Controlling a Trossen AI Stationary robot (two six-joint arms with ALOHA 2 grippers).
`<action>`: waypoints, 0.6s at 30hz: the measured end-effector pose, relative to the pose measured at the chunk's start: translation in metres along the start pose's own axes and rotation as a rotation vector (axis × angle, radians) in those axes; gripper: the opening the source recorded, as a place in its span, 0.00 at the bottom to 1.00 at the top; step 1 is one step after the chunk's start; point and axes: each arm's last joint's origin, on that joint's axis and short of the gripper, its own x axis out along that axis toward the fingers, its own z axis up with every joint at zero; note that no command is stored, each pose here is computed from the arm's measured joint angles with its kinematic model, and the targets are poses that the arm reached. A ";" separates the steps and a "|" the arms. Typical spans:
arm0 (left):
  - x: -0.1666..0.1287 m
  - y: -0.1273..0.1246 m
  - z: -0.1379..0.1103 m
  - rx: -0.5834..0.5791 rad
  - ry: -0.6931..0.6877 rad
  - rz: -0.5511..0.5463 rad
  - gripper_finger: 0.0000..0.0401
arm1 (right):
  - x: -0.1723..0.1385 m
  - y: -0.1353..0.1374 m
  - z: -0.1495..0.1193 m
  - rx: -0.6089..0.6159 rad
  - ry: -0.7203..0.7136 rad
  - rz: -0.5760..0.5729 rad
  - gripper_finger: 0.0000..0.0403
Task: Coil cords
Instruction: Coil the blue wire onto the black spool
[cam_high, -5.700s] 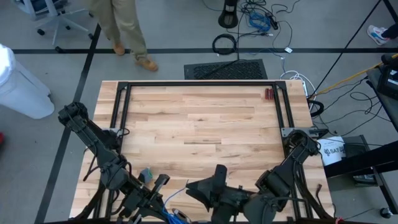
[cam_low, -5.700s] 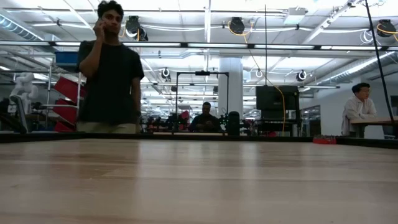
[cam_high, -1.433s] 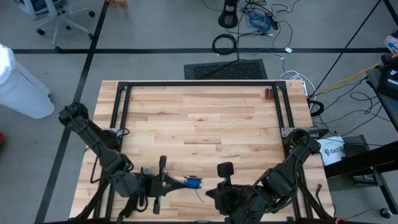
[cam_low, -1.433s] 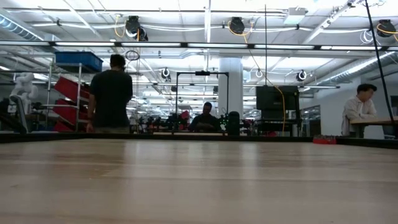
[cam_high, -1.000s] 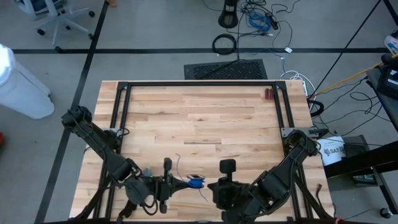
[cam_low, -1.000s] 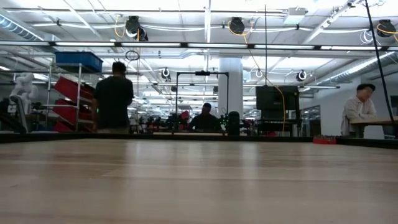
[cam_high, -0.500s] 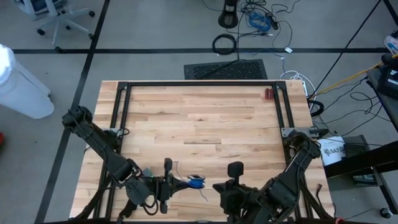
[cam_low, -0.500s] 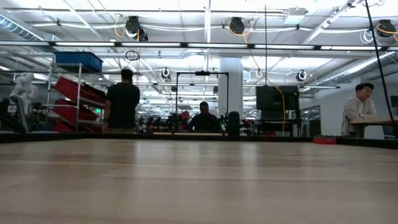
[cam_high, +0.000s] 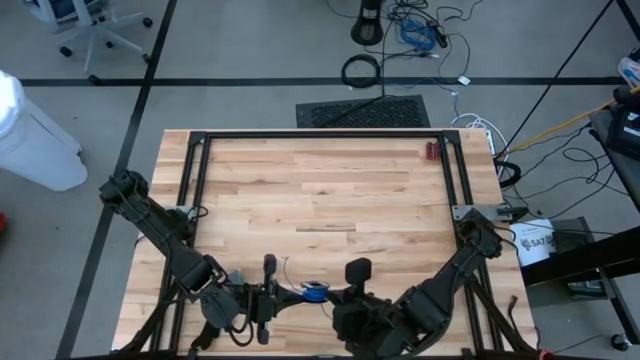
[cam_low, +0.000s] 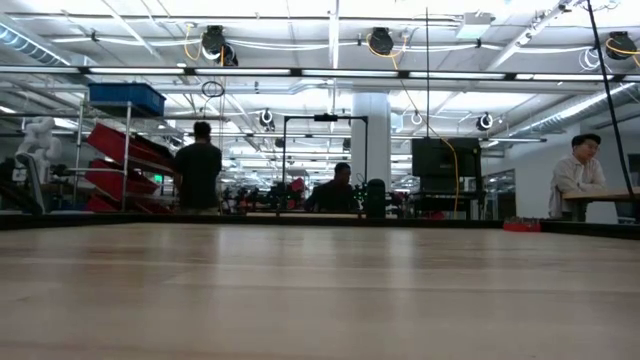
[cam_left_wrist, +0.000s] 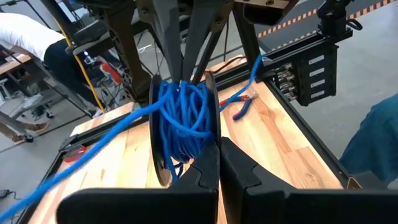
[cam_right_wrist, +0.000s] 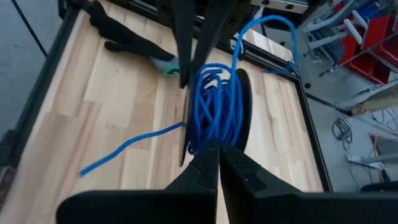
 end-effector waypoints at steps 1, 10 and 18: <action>0.000 0.000 0.000 0.000 0.000 0.000 0.00 | 0.001 0.000 0.000 -0.001 0.001 -0.002 0.00; 0.000 0.000 0.000 0.001 0.000 -0.005 0.00 | -0.024 0.003 -0.001 -0.012 -0.039 0.043 0.01; 0.000 0.000 0.000 0.002 0.000 -0.004 0.00 | -0.033 -0.004 0.002 -0.010 -0.075 0.021 0.16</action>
